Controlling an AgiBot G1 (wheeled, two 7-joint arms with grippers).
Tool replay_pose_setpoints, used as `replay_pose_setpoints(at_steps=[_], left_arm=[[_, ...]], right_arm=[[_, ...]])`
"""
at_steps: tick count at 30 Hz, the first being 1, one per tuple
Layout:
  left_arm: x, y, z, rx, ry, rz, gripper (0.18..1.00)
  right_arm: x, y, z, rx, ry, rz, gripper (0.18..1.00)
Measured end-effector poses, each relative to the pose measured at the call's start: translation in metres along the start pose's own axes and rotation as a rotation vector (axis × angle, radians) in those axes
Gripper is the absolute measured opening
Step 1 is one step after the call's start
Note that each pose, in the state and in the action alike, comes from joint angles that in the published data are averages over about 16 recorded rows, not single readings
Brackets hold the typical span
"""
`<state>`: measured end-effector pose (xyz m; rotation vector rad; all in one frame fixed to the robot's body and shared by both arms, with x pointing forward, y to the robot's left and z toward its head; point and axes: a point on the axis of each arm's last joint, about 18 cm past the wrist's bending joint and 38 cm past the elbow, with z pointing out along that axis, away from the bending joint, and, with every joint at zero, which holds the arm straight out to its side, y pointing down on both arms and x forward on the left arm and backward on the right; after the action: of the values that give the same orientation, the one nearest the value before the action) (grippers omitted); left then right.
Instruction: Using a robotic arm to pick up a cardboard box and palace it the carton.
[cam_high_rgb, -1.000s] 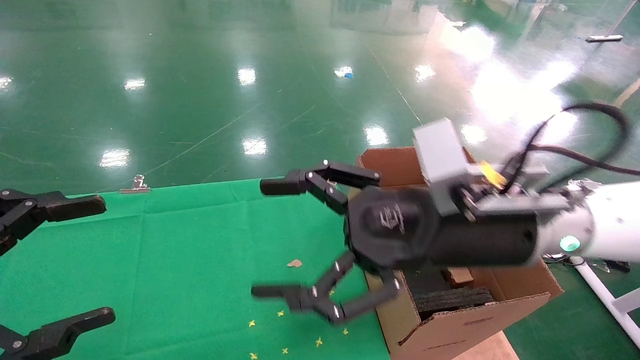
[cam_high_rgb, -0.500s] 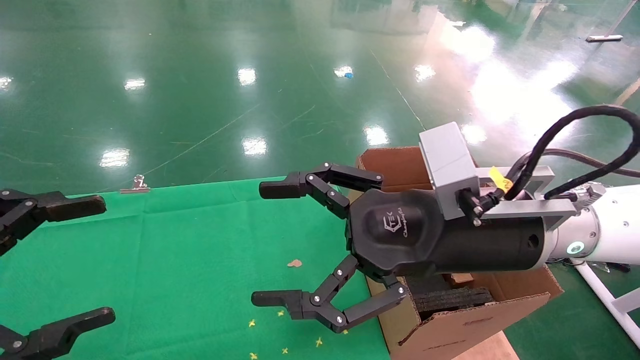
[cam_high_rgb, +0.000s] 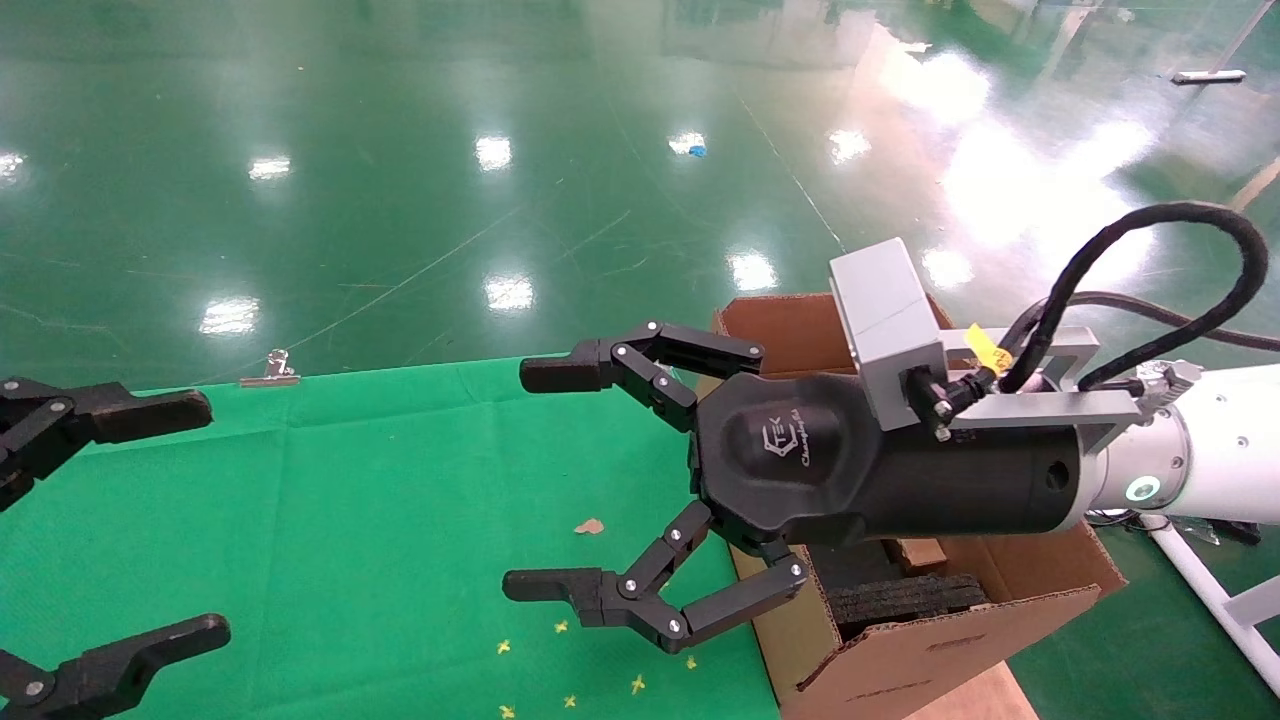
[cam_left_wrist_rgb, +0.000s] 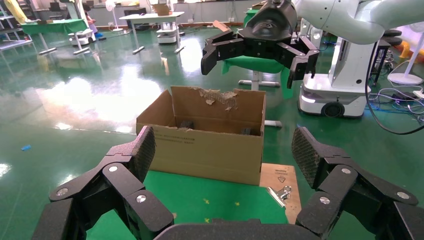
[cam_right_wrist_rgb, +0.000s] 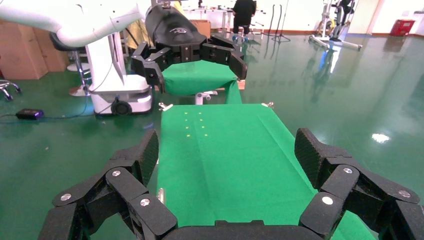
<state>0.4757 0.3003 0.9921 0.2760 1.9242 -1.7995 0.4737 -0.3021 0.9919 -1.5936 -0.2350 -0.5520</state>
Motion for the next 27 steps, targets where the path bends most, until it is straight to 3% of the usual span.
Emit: replay_pose_setpoints(at_steps=[27], left_arm=[[0.0,0.0,0.0,0.0,0.0,0.0,1.001]], right_arm=[[0.0016,0.0007,0.0003,-0.003,0.003,0.004,1.0]])
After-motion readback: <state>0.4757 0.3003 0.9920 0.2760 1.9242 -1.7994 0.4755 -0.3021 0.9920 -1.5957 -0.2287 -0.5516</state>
